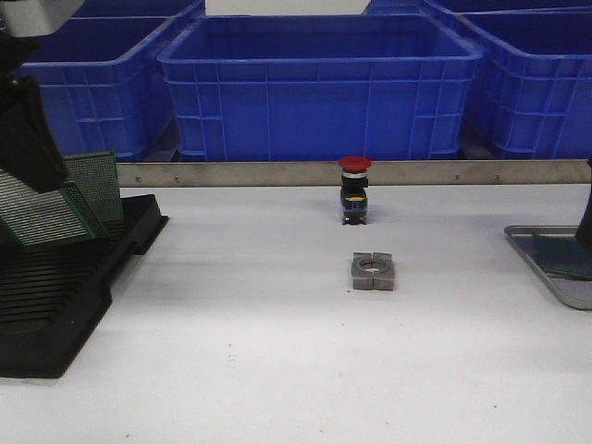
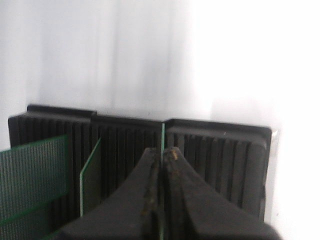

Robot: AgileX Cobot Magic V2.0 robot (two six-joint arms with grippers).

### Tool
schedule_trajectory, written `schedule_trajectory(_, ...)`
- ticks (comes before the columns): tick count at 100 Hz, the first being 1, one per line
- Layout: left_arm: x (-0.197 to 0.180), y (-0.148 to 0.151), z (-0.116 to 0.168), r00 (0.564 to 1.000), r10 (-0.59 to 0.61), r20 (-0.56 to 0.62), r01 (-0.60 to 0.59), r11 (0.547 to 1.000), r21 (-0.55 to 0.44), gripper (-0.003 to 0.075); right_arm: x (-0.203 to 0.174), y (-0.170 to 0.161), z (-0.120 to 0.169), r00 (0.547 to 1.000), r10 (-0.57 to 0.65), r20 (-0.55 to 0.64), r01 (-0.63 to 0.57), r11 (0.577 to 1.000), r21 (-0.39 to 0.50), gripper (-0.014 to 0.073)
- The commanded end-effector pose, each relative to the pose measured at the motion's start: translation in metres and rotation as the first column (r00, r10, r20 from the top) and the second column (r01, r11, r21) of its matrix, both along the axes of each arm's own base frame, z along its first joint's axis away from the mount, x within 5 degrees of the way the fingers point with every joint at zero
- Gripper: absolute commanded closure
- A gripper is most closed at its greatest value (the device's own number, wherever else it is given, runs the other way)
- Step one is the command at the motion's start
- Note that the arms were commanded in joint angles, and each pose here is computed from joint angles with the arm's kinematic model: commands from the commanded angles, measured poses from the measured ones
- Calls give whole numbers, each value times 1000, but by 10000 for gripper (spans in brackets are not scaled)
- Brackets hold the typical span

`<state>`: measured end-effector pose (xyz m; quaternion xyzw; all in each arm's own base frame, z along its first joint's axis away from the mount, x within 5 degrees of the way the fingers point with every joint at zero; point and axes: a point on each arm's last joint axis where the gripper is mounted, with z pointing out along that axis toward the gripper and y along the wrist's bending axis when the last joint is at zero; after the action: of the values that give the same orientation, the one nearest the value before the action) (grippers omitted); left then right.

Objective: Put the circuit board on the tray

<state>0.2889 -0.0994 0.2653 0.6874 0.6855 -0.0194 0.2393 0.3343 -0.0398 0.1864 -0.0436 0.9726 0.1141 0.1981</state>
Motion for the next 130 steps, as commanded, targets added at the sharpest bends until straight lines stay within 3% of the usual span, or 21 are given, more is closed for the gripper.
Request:
schedule_trajectory(1, -8, -18, 25, 998, -12, 58, 18, 995, -98, 741, 3, 10, 34, 988, 62, 143, -64, 998, 6, 25)
schedule_trajectory(18, -18, -46, 31, 999, -31, 25, 36, 970, -238, 741, -1, 39, 59, 933, 233, 274, -240, 971, -8, 25)
schedule_trajectory(39, -24, -66, 39, 1000, -20, -18, 11, 916, -400, 741, -15, 91, 79, 812, 458, 361, -491, 871, -1, 25)
schedule_trajectory(60, -26, -75, 47, 998, -17, -53, -13, 852, -524, 741, -34, 143, 79, 630, 687, 362, -726, 686, -40, 25)
schedule_trajectory(77, -27, -76, 49, 997, -16, -73, -27, 833, -553, 741, -48, 178, 79, 420, 822, 385, -850, 504, -150, 25)
schedule_trajectory(84, -28, -77, 49, 996, -29, -82, -21, 833, -553, 741, -51, 190, 80, 356, 845, 400, -867, 458, -197, 25)
schedule_trajectory(97, -31, -77, 49, 994, -57, -91, -2, 835, -550, 741, -55, 210, 83, 300, 837, 458, -862, 443, -246, 25)
schedule_trajectory(108, -31, -77, 49, 994, -57, -91, -2, 835, -550, 741, -58, 227, 85, 277, 812, 514, -868, 441, -228, 25)
schedule_trajectory(122, -31, -77, 49, 994, -58, -91, -2, 835, -550, 741, -60, 242, 84, 299, 771, 563, -866, 467, -180, 32)
schedule_trajectory(130, -31, -77, 49, 994, -58, -91, -2, 835, -550, 741, -59, 244, 81, 306, 770, 559, -864, 471, -175, 86)
